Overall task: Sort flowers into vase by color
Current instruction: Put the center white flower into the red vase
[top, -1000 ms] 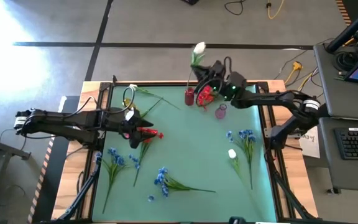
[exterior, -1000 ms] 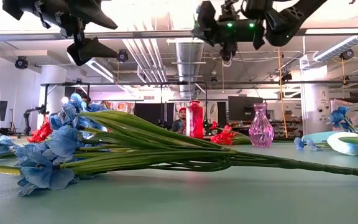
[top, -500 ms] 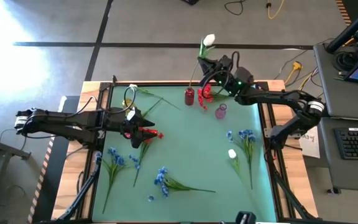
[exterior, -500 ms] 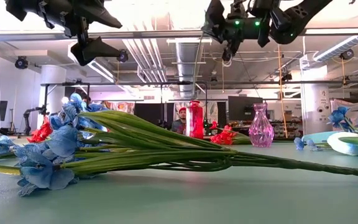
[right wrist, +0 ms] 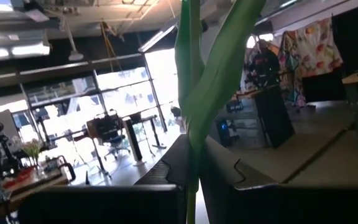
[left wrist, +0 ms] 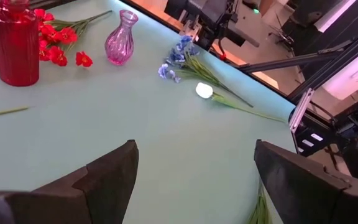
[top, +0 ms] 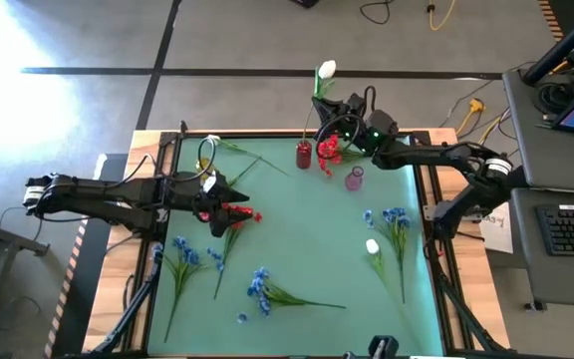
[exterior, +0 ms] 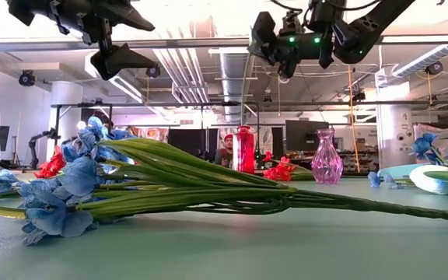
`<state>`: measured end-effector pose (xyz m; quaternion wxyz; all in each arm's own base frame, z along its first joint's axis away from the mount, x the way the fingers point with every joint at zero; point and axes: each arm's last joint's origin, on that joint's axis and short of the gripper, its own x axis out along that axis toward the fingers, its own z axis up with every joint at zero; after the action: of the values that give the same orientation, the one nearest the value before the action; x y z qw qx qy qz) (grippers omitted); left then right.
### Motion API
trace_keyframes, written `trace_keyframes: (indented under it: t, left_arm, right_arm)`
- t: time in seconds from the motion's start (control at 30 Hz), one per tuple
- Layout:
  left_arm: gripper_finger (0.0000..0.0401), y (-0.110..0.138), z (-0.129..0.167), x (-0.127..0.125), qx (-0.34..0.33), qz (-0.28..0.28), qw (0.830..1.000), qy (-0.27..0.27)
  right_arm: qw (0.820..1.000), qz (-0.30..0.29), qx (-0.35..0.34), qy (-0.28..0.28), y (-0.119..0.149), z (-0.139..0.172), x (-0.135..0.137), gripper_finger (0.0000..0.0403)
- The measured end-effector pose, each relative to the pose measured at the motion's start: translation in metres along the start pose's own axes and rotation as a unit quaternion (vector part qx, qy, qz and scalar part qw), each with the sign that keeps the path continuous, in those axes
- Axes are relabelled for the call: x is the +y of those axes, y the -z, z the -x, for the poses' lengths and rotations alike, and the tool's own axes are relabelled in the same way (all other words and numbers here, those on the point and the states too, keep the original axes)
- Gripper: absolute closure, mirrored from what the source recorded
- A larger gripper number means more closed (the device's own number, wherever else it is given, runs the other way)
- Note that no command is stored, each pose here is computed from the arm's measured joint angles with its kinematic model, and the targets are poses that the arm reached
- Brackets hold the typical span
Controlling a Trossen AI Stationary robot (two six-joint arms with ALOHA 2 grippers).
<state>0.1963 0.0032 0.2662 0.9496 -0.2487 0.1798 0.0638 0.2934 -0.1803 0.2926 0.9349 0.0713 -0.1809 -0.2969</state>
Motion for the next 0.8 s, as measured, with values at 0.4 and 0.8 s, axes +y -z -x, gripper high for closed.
trace_keyframes:
  t: [0.4,0.8]
  left_arm:
    - [0.0092,0.0,0.0,0.0,0.0,0.0,1.0,0.0]
    - [0.0092,0.0,0.0,0.0,0.0,0.0,1.0,0.0]
  right_arm:
    - [0.999,0.01,0.032,0.006,0.01,-0.001,-0.002,0.0385]
    - [0.997,0.016,0.073,0.016,0.018,0.0,-0.004,0.0351]
